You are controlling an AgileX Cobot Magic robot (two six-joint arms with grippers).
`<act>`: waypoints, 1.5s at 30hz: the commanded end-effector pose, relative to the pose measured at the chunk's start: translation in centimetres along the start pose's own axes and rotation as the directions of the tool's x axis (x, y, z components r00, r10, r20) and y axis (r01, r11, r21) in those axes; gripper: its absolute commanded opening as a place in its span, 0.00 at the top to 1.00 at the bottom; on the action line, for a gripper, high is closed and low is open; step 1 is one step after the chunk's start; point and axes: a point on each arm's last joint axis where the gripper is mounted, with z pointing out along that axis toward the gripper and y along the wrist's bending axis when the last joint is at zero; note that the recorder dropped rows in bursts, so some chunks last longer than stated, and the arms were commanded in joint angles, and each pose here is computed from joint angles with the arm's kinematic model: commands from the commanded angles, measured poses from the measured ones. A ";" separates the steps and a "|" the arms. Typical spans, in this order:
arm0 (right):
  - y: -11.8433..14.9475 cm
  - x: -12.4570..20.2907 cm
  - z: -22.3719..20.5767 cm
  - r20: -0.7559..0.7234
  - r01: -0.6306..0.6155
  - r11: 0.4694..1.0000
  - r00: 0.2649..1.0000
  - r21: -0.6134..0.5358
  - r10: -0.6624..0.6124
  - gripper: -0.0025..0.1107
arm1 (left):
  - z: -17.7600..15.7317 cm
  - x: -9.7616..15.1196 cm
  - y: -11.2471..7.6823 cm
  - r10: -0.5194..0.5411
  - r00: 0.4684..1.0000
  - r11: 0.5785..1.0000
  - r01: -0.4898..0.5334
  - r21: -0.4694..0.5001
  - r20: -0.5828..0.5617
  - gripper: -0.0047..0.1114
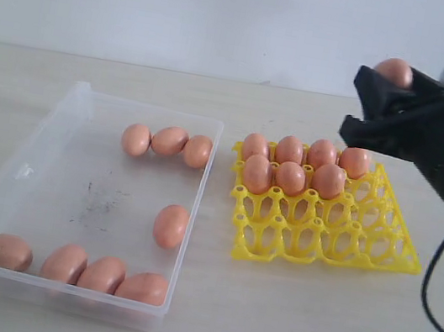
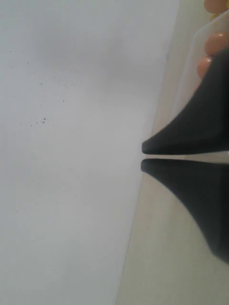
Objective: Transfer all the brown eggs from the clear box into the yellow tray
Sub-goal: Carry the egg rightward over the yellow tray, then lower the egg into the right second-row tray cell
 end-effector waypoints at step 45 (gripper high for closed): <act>-12.6 11.7 4.2 -0.327 -0.248 0.923 0.933 -0.293 0.147 0.98 | 0.0 -0.1 0.0 0.000 1.000 1.000 -0.001 0.005 0.004 0.93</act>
